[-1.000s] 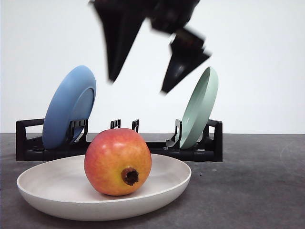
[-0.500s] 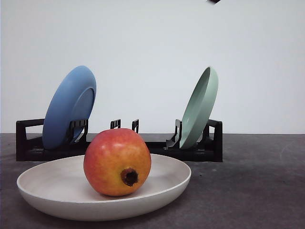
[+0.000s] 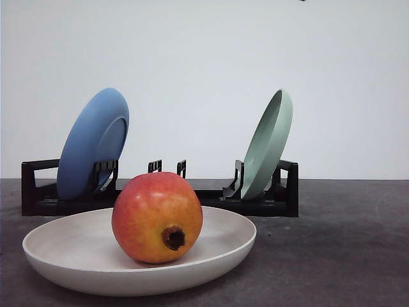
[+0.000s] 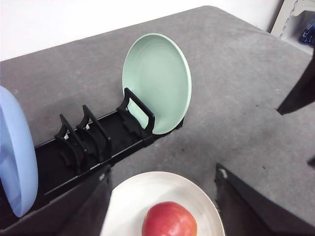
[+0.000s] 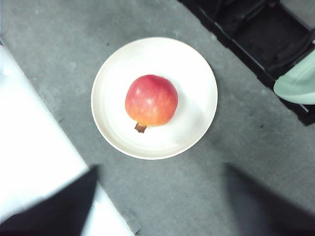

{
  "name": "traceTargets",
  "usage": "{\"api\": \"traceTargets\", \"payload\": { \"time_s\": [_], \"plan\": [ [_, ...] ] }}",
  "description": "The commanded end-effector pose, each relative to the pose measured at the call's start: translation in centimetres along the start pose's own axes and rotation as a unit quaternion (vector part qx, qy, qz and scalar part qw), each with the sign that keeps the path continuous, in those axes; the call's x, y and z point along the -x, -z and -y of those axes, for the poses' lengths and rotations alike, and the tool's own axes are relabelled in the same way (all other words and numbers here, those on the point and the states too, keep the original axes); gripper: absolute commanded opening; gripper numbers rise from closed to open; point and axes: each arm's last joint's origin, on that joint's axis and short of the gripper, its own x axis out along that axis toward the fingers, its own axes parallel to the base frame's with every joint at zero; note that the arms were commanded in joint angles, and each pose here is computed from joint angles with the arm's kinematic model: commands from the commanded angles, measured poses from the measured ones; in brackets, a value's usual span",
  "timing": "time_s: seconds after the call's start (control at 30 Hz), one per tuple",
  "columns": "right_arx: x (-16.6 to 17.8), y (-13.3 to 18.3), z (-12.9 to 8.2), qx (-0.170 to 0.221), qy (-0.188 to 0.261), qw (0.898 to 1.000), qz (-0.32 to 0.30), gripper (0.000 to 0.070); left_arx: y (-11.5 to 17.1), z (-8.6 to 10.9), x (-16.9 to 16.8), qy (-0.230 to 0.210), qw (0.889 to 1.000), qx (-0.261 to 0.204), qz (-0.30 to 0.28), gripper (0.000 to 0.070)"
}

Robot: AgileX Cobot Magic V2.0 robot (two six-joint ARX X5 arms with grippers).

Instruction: Place pomegranate in white plate

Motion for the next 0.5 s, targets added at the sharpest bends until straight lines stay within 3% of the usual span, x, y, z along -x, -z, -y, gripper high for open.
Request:
{"api": "traceTargets", "payload": {
  "time_s": [0.0,0.03,0.07,0.47],
  "plan": [
    [0.09,-0.32,-0.27,0.011,-0.004,1.0,0.006,0.0146,-0.48,0.19,0.17,0.006,1.0,0.002,0.007,0.019],
    [0.09,-0.32,-0.26,0.011,-0.003,1.0,0.006,0.0066,-0.48,0.19,0.17,0.006,1.0,0.002,0.007,0.0074],
    [0.09,-0.32,-0.26,0.011,-0.002,1.0,0.006,0.0015,-0.48,0.19,0.17,0.006,1.0,0.002,0.007,0.0014],
    [0.1,-0.62,-0.28,0.009,-0.003,1.0,0.022,0.0,-0.5,0.19,0.17,0.006,1.0,0.002,0.008,0.001]
  ]
}}
